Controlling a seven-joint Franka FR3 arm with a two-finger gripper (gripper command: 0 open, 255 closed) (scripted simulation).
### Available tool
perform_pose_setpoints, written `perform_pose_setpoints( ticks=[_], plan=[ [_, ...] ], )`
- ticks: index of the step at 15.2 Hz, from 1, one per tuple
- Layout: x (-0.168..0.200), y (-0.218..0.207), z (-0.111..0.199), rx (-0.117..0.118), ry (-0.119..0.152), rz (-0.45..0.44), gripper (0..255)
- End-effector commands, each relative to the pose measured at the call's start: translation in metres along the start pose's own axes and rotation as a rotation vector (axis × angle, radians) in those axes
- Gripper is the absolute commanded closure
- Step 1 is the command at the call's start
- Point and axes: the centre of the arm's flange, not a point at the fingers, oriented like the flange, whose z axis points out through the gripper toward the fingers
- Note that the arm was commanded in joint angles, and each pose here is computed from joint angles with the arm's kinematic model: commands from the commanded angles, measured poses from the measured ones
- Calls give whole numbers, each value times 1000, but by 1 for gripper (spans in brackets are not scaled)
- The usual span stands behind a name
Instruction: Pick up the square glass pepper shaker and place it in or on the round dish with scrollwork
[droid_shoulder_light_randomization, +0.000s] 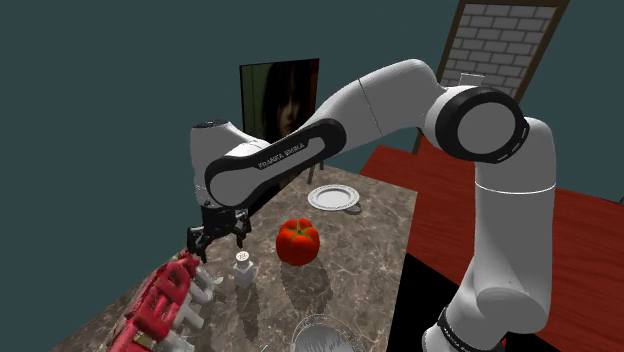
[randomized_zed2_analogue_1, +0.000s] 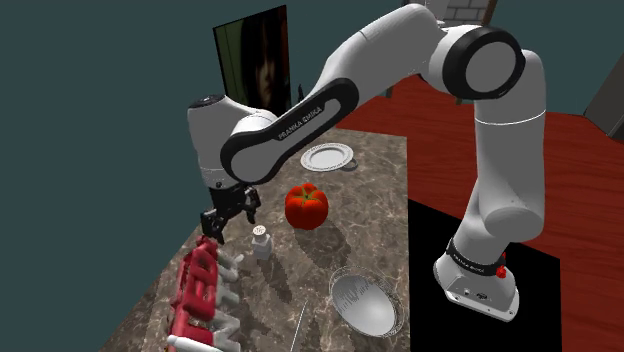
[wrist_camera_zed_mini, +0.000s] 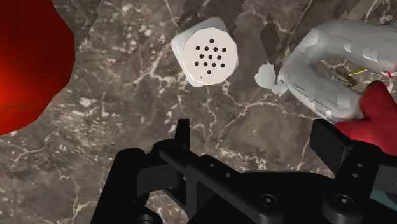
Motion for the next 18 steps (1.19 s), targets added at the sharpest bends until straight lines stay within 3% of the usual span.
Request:
perform_pose_setpoints(
  ticks=[1, 7, 8, 18],
  plan=[
    [-14, 14, 29, -101, -115, -2, 0],
    [-14, 14, 29, -101, -115, -2, 0],
    [-14, 14, 28, -101, -115, -2, 255],
    [-15, 13, 23, -101, -115, -2, 255]
  ],
)
